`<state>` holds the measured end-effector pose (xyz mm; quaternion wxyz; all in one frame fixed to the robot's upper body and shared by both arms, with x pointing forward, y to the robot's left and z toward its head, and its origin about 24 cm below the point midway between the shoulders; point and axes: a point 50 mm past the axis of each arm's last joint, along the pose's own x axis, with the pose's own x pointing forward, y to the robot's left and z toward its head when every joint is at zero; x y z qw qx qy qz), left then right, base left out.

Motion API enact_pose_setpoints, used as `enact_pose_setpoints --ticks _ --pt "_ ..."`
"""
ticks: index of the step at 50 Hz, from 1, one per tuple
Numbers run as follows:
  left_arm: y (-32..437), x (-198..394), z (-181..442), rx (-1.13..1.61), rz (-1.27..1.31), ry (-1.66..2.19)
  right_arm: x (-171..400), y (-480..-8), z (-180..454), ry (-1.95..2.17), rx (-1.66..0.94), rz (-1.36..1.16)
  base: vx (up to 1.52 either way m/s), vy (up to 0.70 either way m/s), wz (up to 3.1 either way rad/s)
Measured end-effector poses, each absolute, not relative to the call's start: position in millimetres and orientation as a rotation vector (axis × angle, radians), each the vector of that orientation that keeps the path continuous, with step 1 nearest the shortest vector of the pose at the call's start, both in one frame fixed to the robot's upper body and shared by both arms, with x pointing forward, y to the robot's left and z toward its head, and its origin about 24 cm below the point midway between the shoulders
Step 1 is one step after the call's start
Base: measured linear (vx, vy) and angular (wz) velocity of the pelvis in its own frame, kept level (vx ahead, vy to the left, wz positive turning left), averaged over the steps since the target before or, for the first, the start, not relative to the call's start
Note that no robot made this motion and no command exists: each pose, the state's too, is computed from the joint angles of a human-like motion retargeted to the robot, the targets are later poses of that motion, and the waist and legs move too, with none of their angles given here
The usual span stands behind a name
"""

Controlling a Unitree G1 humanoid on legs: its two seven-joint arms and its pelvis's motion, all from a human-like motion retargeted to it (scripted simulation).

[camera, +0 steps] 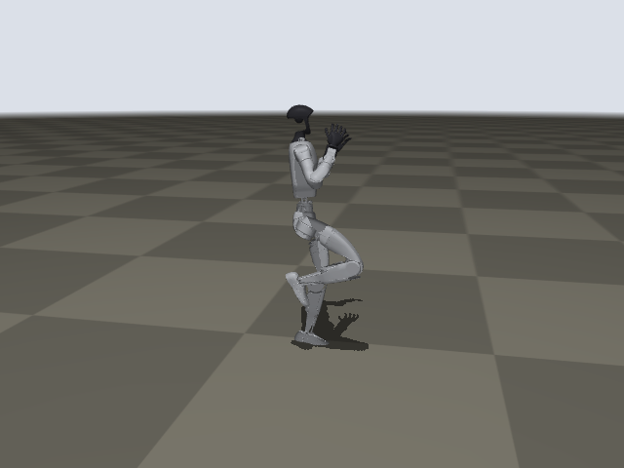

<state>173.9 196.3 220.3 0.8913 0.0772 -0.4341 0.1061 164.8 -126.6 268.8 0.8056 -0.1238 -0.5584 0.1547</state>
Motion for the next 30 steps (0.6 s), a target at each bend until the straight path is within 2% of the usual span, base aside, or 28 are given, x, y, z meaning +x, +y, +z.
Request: enact_pose_setpoints --ticks 2,4,6,8,11,14,17,20,25,28,30 --pt "167.8 192.1 243.9 0.021 0.118 -1.052 175.0 -137.4 267.9 -1.178 -0.335 0.249 0.41 -0.28 1.37" --pt "134.0 217.6 258.4 -0.095 0.007 -1.083 205.3 -149.1 240.7 -0.983 -0.395 0.182 0.43 -0.22 0.81" --pt "97.1 237.5 275.9 -0.211 -0.096 -1.088 243.5 -152.2 171.4 -0.583 -0.305 0.196 0.57 -0.02 -0.01" --pt "68.2 235.3 310.5 -0.298 -0.129 -1.21 255.4 -153.1 94.9 -0.24 -0.198 0.158 0.69 0.03 0.24" --pt "39.8 200.4 370.4 -0.33 -0.181 -1.523 227.2 -200.1 29.8 0.072 -0.318 0.168 0.76 -0.03 1.47" --pt "18.2 167.3 400.1 -0.38 -0.276 -1.673 175.9 -250.9 -9.2 0.432 -0.265 0.213 0.65 -0.19 0.22" --pt "16.4 167.4 393.9 -0.39 -0.334 -1.642 109.9 -275.7 -29.0 0.63 -0.435 0.175 0.71 -0.18 0.34" --pt "36.6 189.2 378.1 -0.365 -0.304 -1.547 74.2 -297.9 -27.3 0.742 -0.545 0.137 0.7 -0.19 1.45" --pt "77.7 231.0 333.4 -0.289 -0.163 -1.302 76.6 -335.0 -7.0 0.771 -0.626 0.021 0.64 -0.31 2.0" --pt "94.4 250.2 293.7 -0.201 -0.132 -1.114 85.3 -333.7 -3.4 0.686 -0.507 -0.108 0.34 -0.3 0.27" --pt "119.8 259.0 254.1 -0.149 -0.023 -0.962 117.9 -332.9 -9.3 0.575 -0.447 -0.244 0.2 -0.25 -0.62"
